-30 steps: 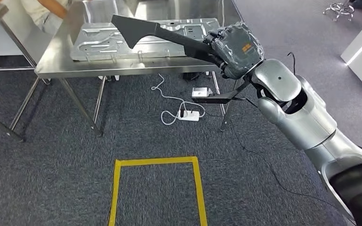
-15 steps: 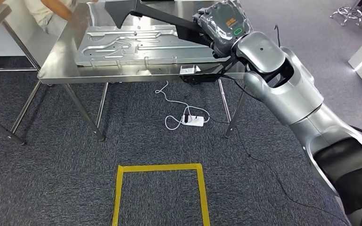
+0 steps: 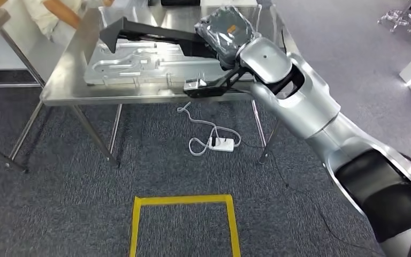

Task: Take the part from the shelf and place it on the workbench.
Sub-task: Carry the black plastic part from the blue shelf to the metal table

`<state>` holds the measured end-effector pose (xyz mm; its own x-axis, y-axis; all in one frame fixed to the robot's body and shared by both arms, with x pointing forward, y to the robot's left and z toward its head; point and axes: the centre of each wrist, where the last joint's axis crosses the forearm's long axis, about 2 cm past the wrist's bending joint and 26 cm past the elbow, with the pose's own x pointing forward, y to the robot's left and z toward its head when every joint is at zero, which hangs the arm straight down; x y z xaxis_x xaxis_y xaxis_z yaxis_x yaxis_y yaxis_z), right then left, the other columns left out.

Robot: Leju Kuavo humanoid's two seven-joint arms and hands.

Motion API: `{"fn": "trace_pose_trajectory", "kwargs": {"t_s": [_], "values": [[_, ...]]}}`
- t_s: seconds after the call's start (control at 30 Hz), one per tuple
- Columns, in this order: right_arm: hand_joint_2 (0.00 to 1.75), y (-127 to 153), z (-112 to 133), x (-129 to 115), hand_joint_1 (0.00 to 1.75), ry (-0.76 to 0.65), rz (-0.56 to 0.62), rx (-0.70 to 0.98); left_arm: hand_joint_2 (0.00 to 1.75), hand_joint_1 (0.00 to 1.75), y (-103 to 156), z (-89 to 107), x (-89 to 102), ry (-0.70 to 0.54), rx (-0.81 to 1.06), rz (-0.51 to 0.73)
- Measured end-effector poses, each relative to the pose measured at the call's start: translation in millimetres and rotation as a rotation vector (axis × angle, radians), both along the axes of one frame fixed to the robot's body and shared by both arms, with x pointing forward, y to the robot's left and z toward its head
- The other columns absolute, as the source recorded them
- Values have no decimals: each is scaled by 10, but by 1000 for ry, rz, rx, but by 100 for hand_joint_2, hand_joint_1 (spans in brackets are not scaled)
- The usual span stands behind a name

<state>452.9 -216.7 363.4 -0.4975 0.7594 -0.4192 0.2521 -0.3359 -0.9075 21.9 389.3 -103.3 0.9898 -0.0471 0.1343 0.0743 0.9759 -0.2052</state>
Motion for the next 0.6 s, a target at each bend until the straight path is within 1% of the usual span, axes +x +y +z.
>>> {"fn": "trace_pose_trajectory", "kwargs": {"t_s": [0.17,0.37,0.6], "values": [[175,105,-26,14,175,17,-12,-10,175,0,10,-1,-14,3,14,3],[175,218,-149,35,175,51,-21,-32,175,0,15,-1,-45,11,9,23],[175,600,-102,6,175,53,4,-52,175,0,93,14,-65,19,2,44]]}}
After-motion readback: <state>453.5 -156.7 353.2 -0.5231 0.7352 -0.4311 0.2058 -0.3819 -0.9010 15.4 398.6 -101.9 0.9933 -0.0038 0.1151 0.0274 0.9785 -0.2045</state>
